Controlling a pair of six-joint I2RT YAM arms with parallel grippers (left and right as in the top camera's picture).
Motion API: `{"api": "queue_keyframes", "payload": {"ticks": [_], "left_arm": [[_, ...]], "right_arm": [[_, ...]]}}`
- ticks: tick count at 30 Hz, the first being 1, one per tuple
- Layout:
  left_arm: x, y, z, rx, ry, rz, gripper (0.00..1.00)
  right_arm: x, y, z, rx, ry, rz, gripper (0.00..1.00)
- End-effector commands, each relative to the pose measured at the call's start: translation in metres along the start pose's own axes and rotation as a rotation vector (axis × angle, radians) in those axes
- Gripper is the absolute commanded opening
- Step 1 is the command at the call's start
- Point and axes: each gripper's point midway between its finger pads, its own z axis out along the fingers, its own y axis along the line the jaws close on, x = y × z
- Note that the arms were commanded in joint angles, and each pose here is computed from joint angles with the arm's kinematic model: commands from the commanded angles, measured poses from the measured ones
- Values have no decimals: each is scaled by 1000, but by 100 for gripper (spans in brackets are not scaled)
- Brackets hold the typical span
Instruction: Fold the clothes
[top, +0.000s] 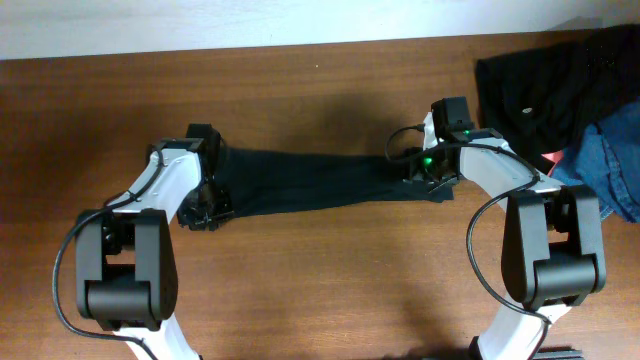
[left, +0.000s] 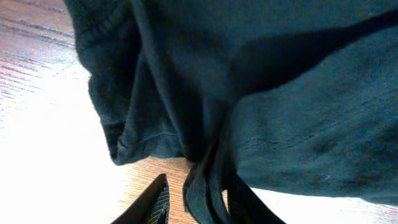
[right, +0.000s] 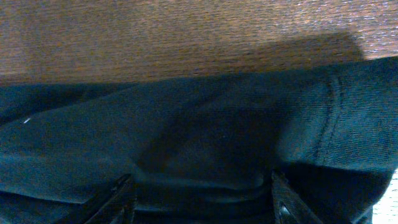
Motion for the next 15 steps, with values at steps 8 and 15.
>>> {"api": "queue_keyframes", "payload": {"ticks": [8,15], "left_arm": [[-24,3,-27,13,-67,-18,30],[-26,4,-30,14,-69,-20,26]], "right_arm": [[26,-11,22,25,85,10,65],[26,-11,22,25,85,10,65]]}}
